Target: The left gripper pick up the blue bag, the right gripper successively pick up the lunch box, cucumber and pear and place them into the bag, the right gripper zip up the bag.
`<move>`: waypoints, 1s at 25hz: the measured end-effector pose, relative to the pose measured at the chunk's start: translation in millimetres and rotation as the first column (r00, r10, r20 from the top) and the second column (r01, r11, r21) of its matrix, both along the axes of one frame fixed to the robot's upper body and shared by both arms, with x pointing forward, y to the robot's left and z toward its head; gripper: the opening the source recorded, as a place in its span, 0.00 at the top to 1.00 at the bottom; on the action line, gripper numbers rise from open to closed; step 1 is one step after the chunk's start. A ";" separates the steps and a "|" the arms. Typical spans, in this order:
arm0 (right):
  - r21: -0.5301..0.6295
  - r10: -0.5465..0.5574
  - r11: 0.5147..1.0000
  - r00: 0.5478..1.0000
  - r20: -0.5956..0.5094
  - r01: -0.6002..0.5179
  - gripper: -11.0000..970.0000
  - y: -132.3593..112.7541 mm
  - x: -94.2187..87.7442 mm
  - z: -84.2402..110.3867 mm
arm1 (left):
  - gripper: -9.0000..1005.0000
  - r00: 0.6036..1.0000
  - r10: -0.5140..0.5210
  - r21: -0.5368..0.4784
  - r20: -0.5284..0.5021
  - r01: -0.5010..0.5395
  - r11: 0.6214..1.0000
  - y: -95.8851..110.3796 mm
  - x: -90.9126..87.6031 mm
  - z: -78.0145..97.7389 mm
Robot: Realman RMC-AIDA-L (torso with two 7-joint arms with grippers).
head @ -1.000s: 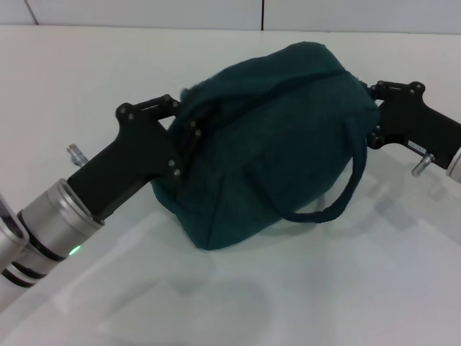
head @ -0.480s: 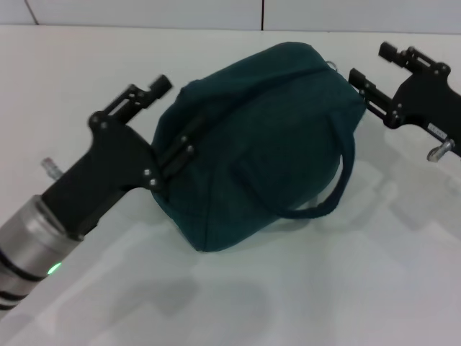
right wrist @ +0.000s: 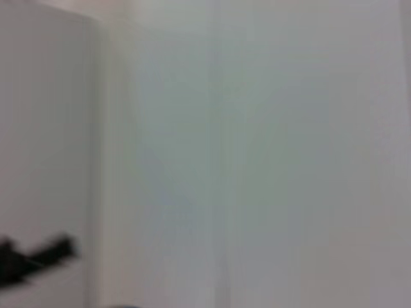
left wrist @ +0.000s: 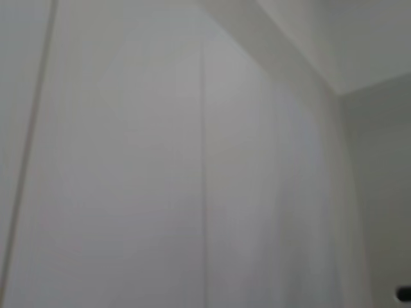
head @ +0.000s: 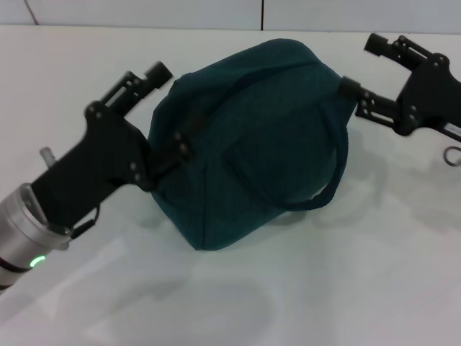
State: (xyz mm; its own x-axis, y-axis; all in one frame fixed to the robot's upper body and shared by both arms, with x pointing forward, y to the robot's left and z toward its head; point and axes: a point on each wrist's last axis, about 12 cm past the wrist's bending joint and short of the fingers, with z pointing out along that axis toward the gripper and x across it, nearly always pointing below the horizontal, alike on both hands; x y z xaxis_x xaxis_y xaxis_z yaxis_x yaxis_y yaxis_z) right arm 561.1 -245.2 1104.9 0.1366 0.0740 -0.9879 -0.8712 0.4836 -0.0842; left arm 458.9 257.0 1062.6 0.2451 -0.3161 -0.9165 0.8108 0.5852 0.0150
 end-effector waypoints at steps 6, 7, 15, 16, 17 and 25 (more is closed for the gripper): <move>0.014 0.270 0.963 0.963 0.009 -0.271 0.19 -8.2 -11.9 25.5 | 0.27 0.993 -0.120 0.073 0.005 0.120 0.990 -5.4 -0.2 1.0; 0.009 0.300 0.954 0.954 0.007 -0.300 0.19 -8.8 -13.2 27.6 | 0.27 0.990 -0.140 0.086 0.002 0.139 0.987 -6.3 0.6 1.2; -0.006 0.345 0.939 0.939 0.011 -0.345 0.19 -10.6 -13.6 32.9 | 0.29 0.986 -0.162 0.126 -0.047 0.167 0.978 -3.9 10.1 2.3; -0.010 0.346 0.938 0.938 0.009 -0.346 0.19 -10.3 -13.5 32.7 | 0.29 0.986 -0.160 0.129 -0.049 0.165 0.978 -4.0 10.7 2.1; -0.017 0.350 0.937 0.937 0.006 -0.350 0.19 -9.6 -13.2 32.3 | 0.29 0.986 -0.158 0.132 -0.051 0.164 0.978 -4.0 11.5 1.9; -0.047 0.359 0.932 0.933 0.001 -0.358 0.20 -4.2 -9.0 32.2 | 0.29 0.982 -0.177 0.151 -0.069 0.185 0.971 -4.0 12.6 0.9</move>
